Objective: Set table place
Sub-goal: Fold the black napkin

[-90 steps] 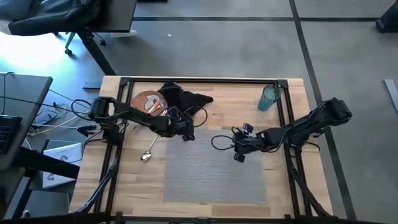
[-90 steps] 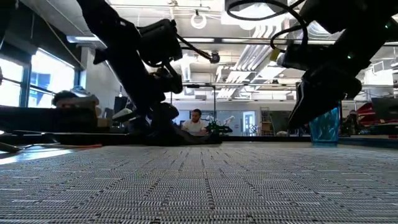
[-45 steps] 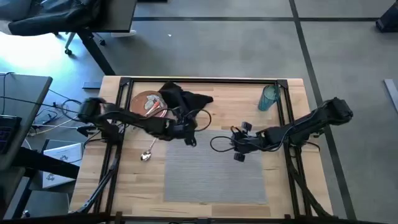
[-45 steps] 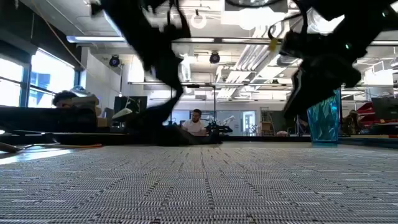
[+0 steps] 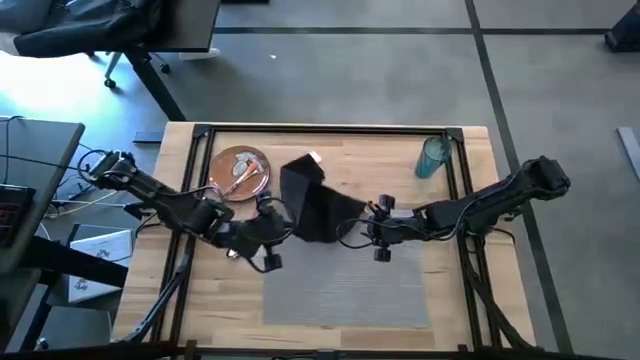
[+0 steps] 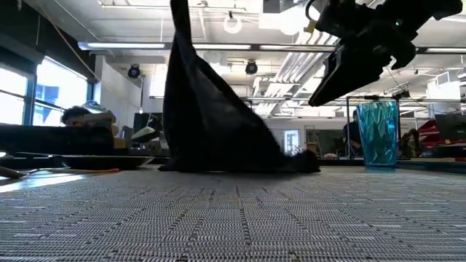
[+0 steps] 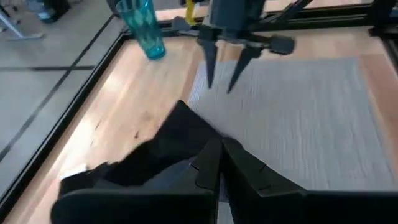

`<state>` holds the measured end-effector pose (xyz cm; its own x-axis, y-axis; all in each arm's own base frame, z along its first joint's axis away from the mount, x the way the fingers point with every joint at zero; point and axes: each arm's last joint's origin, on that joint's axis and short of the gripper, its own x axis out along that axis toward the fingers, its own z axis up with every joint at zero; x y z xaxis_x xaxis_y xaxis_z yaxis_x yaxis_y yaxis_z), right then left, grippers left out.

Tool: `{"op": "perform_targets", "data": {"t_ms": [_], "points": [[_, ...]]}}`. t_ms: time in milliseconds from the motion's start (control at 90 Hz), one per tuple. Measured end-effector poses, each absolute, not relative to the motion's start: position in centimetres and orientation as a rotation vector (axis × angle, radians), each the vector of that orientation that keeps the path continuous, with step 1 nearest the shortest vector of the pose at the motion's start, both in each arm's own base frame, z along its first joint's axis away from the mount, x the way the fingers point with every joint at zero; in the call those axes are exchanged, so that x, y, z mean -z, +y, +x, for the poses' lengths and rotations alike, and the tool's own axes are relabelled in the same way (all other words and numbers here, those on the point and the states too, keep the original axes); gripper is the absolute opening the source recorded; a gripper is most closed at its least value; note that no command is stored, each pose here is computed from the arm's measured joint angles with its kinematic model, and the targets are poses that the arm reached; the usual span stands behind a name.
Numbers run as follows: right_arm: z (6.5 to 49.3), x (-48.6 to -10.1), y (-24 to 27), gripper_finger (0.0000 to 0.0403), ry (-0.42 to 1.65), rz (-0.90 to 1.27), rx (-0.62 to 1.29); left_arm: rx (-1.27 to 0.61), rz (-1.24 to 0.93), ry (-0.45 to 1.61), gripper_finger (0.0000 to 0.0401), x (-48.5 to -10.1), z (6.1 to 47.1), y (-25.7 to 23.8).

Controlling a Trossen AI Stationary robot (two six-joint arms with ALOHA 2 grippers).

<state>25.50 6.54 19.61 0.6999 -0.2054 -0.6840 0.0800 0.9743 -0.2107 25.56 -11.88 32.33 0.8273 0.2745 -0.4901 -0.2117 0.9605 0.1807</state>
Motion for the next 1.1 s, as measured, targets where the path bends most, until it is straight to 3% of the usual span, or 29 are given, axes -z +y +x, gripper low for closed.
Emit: {"op": "perform_targets", "data": {"t_ms": [222,444,833,967,1100], "points": [[25.6,-17.9,7.1,0.016,0.876,-0.286,0.11,-0.273,0.123,0.537,0.0,-32.0,25.3,-12.3],[26.6,-14.9,6.0,0.0186,0.972,-0.493,0.282,-0.272,0.126,0.539,0.0,-32.0,25.3,-12.3],[28.0,-12.5,2.2,0.0182,1.036,-0.303,0.401,-0.263,0.149,0.54,0.0,-32.0,25.3,-12.3],[28.3,-11.7,0.8,0.0144,1.06,-0.239,0.446,-0.261,0.148,0.539,0.0,-32.0,25.3,-12.3],[28.5,-11.9,0.3,0.0035,1.04,-0.231,0.435,-0.26,0.156,0.542,0.0,-32.0,25.3,-12.3]]}}
